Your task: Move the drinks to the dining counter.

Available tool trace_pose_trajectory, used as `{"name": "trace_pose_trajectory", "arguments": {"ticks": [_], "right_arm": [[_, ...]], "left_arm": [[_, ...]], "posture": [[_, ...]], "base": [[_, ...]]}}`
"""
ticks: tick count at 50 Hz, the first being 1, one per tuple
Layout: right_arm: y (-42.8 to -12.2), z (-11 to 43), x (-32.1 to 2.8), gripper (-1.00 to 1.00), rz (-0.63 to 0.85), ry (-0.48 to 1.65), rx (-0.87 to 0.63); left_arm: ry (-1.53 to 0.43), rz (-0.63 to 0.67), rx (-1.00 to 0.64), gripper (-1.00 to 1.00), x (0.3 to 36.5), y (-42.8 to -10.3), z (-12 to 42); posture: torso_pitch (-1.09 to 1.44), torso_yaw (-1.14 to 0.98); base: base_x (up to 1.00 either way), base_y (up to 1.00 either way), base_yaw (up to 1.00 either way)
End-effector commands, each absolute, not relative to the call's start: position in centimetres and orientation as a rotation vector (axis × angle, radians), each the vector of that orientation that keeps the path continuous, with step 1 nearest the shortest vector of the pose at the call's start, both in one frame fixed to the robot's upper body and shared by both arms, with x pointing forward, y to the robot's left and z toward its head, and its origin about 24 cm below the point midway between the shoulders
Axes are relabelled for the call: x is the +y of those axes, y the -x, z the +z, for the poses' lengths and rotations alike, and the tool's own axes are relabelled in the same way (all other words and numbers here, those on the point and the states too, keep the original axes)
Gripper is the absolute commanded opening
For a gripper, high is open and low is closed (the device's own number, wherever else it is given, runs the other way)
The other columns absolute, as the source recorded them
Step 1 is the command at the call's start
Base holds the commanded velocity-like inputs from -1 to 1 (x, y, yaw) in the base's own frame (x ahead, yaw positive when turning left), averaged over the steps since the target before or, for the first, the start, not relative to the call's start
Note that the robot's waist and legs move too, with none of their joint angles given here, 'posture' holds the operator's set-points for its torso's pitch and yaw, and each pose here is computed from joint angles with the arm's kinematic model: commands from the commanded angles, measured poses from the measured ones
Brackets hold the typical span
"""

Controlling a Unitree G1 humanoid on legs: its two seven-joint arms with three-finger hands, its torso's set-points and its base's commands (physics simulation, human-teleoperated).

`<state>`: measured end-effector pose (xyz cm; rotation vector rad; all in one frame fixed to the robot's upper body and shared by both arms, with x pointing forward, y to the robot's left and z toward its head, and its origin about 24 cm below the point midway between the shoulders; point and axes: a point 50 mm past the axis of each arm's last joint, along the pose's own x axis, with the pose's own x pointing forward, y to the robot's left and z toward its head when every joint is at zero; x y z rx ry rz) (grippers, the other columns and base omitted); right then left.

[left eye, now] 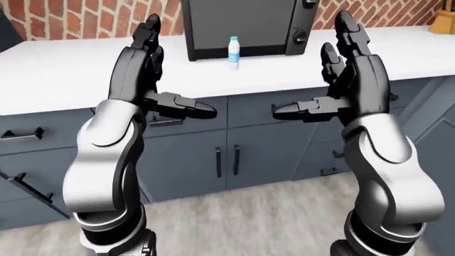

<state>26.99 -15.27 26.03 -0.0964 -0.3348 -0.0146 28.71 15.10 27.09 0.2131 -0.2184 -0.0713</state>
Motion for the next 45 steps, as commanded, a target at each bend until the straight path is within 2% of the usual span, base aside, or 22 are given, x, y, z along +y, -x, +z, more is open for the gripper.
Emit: {"name": "trace_pose_trajectory", "arguments": {"ticks": [1, 17, 35, 45], "right_arm": [[-26.61, 27.06, -15.54, 1.00, -0.034, 0.098, -0.393], [-26.52, 27.16, -15.69, 1.00, -0.041, 0.101, -0.400], [-26.50, 27.55, -15.93, 1.00, -0.046, 0.098, -0.411], [-26.43, 27.66, -16.33, 1.00, -0.055, 0.097, -0.410]], "left_arm": [[-0.221, -0.080, -0.296, 1.00, 14.74, -28.24, 28.42], [-0.219, -0.074, -0.299, 1.00, 15.04, -27.92, 28.58], [-0.224, -0.068, -0.294, 1.00, 15.33, -27.98, 28.44], [-0.226, -0.070, -0.293, 1.00, 15.22, -27.94, 28.43]], "posture": [[0.00, 0.00], [0.00, 0.00], [0.00, 0.00], [0.00, 0.00]], "base": [[0.22, 0.12, 0.00], [0.31, 0.17, 0.00], [0.00, 0.49, 0.00], [0.00, 0.05, 0.00]]}}
